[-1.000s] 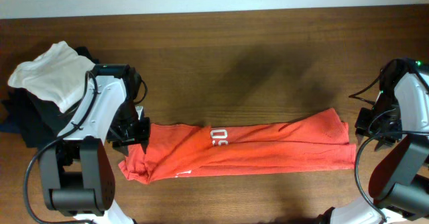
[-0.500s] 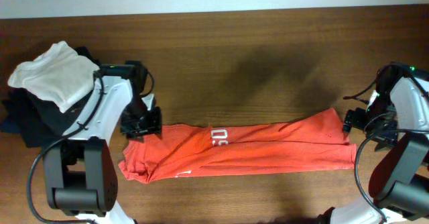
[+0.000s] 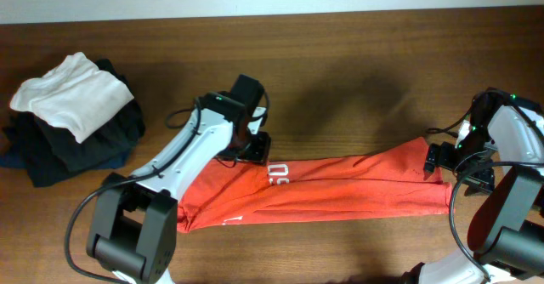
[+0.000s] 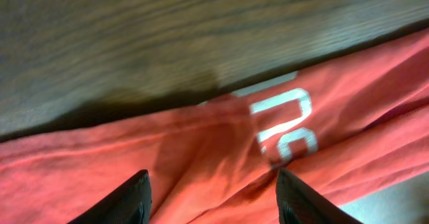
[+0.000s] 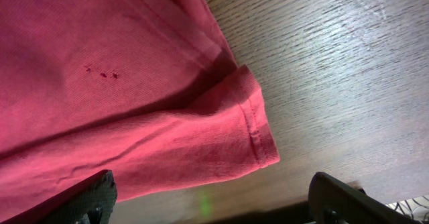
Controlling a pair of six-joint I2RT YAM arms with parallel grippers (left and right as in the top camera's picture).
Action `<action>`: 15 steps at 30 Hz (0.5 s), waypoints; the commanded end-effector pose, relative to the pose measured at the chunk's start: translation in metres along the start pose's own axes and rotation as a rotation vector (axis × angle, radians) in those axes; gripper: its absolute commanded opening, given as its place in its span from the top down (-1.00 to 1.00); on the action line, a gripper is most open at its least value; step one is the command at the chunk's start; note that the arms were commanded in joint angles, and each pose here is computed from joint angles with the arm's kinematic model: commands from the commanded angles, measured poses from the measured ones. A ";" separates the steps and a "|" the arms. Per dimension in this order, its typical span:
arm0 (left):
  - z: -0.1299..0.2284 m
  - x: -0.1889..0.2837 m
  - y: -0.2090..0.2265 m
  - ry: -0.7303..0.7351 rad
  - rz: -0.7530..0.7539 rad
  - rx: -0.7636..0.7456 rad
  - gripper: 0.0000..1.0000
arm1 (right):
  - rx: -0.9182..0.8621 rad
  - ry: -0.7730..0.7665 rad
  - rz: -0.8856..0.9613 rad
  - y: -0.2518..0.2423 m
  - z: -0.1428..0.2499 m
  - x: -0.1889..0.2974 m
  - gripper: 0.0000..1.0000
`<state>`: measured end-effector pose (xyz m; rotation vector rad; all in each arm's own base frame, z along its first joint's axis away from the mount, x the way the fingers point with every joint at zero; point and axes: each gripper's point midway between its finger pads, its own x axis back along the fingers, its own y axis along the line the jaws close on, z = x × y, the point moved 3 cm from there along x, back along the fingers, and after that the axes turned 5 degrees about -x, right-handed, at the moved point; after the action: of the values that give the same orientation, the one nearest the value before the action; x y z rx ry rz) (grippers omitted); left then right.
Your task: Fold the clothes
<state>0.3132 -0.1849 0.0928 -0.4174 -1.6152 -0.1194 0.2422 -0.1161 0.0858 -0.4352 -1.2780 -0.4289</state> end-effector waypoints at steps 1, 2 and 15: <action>-0.004 -0.013 -0.010 -0.009 -0.026 -0.011 -0.19 | 0.002 -0.006 -0.019 0.001 0.001 0.002 -0.89; -0.005 -0.021 -0.014 -0.001 -0.026 -0.023 -0.19 | 0.002 -0.005 -0.027 0.002 0.001 0.002 -0.89; -0.006 -0.046 -0.003 0.022 -0.138 -0.042 0.40 | 0.002 -0.011 -0.031 0.002 0.000 0.002 -0.89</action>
<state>0.3166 -0.2013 0.0503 -0.3554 -1.6066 -0.2464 0.2443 -0.1138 0.0855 -0.4156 -1.2864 -0.4415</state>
